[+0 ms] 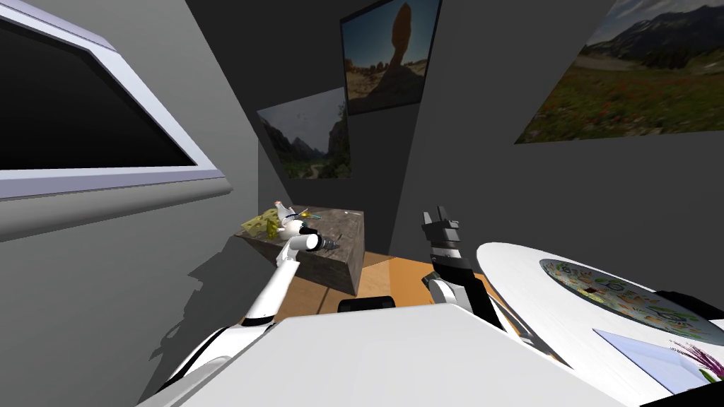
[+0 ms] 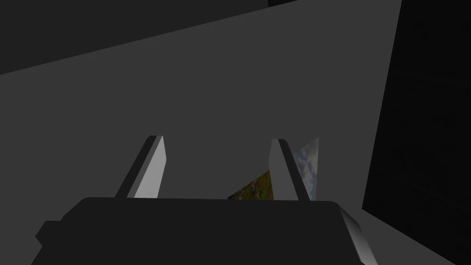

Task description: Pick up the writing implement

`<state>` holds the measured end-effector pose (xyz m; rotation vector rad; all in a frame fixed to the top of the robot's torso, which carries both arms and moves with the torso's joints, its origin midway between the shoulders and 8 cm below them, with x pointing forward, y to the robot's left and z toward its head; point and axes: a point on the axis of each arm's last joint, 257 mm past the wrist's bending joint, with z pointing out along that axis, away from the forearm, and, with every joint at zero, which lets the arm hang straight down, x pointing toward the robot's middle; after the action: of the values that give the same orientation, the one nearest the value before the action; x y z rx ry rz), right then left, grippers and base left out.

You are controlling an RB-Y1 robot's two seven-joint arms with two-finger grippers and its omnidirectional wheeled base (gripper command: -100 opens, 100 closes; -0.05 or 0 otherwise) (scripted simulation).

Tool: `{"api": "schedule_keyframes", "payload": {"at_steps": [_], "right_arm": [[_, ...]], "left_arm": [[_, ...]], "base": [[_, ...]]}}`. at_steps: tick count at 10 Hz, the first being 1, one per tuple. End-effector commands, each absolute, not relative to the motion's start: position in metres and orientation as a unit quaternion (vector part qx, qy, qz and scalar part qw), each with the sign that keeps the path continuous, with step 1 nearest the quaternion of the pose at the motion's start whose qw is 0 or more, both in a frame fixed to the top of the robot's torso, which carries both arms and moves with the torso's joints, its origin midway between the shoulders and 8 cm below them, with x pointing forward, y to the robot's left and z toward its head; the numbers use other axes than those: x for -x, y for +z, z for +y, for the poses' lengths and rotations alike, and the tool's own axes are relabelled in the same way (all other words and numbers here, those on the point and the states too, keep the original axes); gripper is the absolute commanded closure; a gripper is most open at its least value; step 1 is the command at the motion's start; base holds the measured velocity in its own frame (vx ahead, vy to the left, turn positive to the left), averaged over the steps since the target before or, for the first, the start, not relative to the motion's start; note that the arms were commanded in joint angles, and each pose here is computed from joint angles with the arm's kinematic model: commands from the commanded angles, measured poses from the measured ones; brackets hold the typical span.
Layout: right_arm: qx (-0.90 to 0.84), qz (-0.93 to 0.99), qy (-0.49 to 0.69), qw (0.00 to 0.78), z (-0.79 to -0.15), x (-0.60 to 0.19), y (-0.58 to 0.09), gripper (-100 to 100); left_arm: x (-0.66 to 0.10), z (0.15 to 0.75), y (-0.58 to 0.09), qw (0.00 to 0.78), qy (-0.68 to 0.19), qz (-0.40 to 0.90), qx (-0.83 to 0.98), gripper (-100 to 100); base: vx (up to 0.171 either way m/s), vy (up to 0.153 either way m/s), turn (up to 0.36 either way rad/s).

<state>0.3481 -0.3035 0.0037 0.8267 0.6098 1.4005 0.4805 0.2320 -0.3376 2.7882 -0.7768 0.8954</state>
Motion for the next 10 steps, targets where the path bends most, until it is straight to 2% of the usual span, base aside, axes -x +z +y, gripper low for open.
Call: {"api": "schedule_keyframes", "payload": {"at_steps": [1, 2, 3, 7, 9, 10], "right_arm": [[-0.363, 0.268, 0.616, 0.646, -0.304, -0.348, 0.004, 0], [-0.363, 0.268, 0.616, 0.646, -0.304, -0.348, 0.004, 0], [-0.363, 0.268, 0.616, 0.646, -0.304, -0.348, 0.004, 0], [-0.363, 0.268, 0.616, 0.646, -0.304, -0.348, 0.004, 0], [-0.363, 0.268, 0.616, 0.646, -0.304, -0.348, 0.004, 0], [-0.363, 0.268, 0.616, 0.646, -0.304, -0.348, 0.004, 0]], "left_arm": [[-0.483, 0.232, -0.344, 0.055, 0.296, -0.256, -0.918, -100], [-0.481, 0.232, -0.342, 0.055, 0.296, -0.256, -0.919, -100], [-0.481, 0.232, -0.342, 0.055, 0.297, -0.256, -0.918, 100], [-0.481, 0.232, -0.342, 0.055, 0.297, -0.256, -0.918, 100], [-0.492, 0.233, -0.321, 0.049, 0.308, -0.263, -0.913, -100], [-0.493, 0.234, -0.313, 0.046, 0.306, -0.266, -0.913, -100]], "base": [[0.042, -0.023, -0.008], [0.018, -0.012, 0.001], [0.000, 0.000, 0.000], [0.000, 0.000, 0.000], [-0.030, -0.008, 0.063], [-0.101, -0.044, 0.165]]}}
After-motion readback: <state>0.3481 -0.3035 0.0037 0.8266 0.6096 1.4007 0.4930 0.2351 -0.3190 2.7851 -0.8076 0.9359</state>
